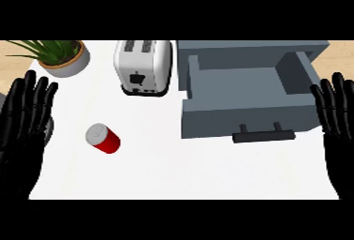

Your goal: Pick up the can, place it into the drawer and close the drawer

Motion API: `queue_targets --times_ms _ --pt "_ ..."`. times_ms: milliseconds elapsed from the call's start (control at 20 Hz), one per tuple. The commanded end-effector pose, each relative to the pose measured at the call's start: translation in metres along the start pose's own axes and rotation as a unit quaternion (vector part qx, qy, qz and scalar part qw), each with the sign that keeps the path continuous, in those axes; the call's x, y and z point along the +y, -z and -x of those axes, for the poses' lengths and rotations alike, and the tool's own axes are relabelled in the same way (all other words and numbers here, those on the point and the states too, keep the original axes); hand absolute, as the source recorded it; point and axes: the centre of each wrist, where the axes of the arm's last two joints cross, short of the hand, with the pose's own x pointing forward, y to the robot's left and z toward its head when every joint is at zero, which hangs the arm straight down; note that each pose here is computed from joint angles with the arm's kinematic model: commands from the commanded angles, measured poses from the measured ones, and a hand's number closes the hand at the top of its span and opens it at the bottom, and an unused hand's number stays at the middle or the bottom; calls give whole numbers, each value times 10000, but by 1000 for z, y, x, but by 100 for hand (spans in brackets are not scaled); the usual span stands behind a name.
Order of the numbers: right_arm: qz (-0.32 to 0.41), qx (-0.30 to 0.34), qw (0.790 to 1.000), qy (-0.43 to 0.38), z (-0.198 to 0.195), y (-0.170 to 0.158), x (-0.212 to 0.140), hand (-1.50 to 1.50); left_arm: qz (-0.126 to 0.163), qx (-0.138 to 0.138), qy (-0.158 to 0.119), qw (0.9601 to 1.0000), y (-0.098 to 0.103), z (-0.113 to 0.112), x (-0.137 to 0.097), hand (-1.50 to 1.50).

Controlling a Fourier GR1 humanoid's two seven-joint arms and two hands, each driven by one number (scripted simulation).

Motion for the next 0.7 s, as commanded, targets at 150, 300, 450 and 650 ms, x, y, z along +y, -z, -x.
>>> queue_targets --times_ms 150,300,450,650 --pt "46 -186 9998 -14 -7 4 2 -150 2305 -460 -1689 9572 11 1 -18 -150" --pt "349 1185 9923 95 20 -12 -3 -150 3193 954 -1365 9329 -8 28 -8 -150" --pt "450 1445 9885 39 16 -4 -6 -150 3612 1138 -1439 9143 -2 32 14 -150" --pt "491 1592 9860 15 14 -32 -17 -150 3695 1244 -1475 9090 -1 35 60 -150"
